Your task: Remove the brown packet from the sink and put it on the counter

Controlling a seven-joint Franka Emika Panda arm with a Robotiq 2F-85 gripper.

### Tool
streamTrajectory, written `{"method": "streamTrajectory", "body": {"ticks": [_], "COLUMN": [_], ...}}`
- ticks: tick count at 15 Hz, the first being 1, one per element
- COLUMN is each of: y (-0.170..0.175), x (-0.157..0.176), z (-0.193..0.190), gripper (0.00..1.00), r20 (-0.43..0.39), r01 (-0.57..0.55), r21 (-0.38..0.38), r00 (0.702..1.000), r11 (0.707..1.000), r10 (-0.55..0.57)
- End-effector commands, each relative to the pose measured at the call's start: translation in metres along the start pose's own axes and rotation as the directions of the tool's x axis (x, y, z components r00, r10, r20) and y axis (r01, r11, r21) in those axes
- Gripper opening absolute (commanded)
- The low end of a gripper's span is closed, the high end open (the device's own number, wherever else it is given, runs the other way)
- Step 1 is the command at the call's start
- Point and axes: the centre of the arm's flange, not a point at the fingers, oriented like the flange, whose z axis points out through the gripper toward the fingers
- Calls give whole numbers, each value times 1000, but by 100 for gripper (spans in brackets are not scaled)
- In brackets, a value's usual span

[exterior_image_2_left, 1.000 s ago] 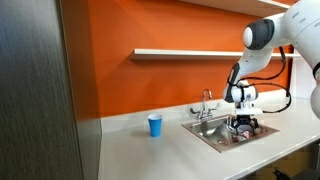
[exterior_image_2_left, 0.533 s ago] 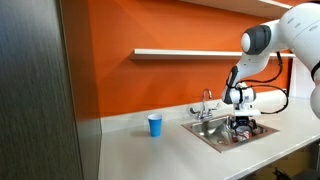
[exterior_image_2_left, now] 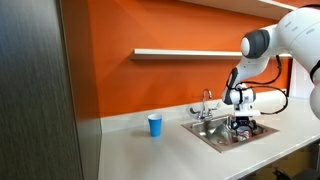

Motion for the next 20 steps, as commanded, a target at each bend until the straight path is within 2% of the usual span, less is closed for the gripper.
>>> {"method": "streamTrajectory", "body": {"ticks": [1,2,3,6,11,20], "y": [3,4,4,4,3,1], "x": [13,14,14,16,18,17], "z": [0,0,0,0,-2,-15], "gripper": [71,70,64,38,1,0], "r20": [25,25,27,27,21,15], "r01": [4,3,2,3,4,3], "r21": [22,21,21,20,19,23], "r00": [1000,1000,1000,1000,1000,1000], "r11": [1000,1000,1000,1000,1000,1000], "r10": [-4,-3,-3,-4,-5,-4]}}
